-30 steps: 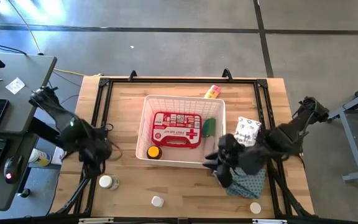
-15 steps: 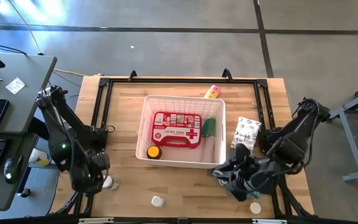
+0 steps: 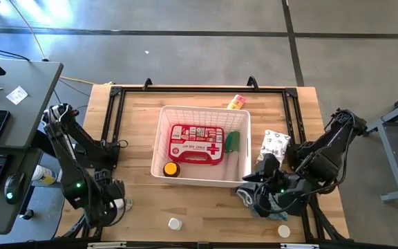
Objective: Pick & place medical supplies in basket/bin
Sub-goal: Put the left white pill bottle into the white container
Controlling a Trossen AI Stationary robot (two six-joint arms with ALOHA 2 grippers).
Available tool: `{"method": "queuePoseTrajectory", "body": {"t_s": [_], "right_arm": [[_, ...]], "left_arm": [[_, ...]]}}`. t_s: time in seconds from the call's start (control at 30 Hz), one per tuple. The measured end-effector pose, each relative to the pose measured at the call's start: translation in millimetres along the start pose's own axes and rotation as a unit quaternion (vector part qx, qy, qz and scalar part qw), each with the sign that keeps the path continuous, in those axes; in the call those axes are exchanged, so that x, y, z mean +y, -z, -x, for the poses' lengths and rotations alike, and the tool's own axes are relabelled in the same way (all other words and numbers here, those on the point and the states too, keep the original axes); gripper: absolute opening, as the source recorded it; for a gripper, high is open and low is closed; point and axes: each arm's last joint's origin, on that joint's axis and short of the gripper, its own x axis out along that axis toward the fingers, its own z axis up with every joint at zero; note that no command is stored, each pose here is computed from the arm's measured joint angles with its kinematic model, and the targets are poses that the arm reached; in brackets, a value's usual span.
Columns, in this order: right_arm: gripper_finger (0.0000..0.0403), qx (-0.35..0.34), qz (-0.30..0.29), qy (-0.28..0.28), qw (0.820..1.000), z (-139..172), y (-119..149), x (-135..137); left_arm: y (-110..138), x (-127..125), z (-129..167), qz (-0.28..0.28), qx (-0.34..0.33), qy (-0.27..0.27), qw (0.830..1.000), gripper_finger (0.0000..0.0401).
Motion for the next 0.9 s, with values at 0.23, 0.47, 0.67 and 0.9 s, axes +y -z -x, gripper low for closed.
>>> {"method": "queuePoseTrajectory", "body": {"t_s": [0.23,0.47,0.67,0.9], "right_arm": [[0.0129,-0.002,-0.006,0.012,1.0,-4.7,-5.3,-4.2],[0.0129,-0.011,-0.01,0.023,1.0,-7.5,-9.0,-7.0],[0.0129,-0.002,-0.022,0.016,1.0,-6.8,-7.6,-5.9],[0.0129,0.003,-0.02,0.014,1.0,-6.1,-6.4,-5.5]], "left_arm": [[-1.5,-3.6,-6.1,-0.027,-0.011,-0.018,0.999,0.0397],[0.1,-4.6,-24.1,-0.021,0.003,0.002,1.0,0.0395],[1.4,0.1,-34.7,-0.021,0.005,-0.013,1.0,0.0395],[0.6,0.9,-34.7,-0.017,-0.011,-0.02,1.0,0.0395]]}}
